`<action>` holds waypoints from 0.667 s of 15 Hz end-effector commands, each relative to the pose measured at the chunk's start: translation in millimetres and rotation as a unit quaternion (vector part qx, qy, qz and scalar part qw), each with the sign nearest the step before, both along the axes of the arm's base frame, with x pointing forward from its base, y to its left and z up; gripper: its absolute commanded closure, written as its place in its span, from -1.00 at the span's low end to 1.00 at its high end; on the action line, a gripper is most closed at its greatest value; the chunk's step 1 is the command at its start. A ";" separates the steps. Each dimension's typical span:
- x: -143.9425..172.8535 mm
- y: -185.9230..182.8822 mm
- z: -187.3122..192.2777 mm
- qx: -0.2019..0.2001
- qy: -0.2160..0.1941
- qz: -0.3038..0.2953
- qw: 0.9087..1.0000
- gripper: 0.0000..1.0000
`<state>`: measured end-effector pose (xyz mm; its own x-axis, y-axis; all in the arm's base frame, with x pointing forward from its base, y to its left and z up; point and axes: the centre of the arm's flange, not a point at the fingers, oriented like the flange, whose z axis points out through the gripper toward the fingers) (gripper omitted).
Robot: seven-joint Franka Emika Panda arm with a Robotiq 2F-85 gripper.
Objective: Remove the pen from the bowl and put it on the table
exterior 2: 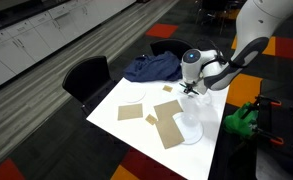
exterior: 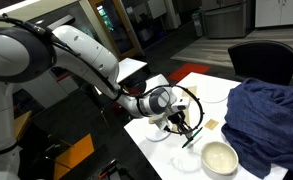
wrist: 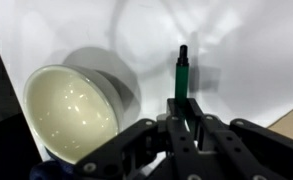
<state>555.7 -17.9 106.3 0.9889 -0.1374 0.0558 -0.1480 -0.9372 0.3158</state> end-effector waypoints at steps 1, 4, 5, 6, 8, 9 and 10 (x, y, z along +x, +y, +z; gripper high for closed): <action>3.1 -2.0 -11.0 0.001 0.006 0.010 1.000 0.24; 0.4 -4.3 -12.3 -0.002 0.009 0.011 1.000 -0.05; -0.6 -4.7 -10.2 -0.005 0.007 0.010 1.000 -0.22; -1.7 -4.5 -7.2 -0.010 0.006 0.011 1.000 -0.35; -5.6 -4.4 6.0 -0.023 -0.003 0.014 1.000 -0.66; -7.8 -4.6 17.0 -0.029 -0.010 0.016 0.999 -0.83; -8.3 -4.5 27.2 -0.033 -0.016 0.017 0.999 -0.96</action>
<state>556.8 -24.7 101.4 0.9915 -0.1204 0.0488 -0.1299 -0.9236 0.3607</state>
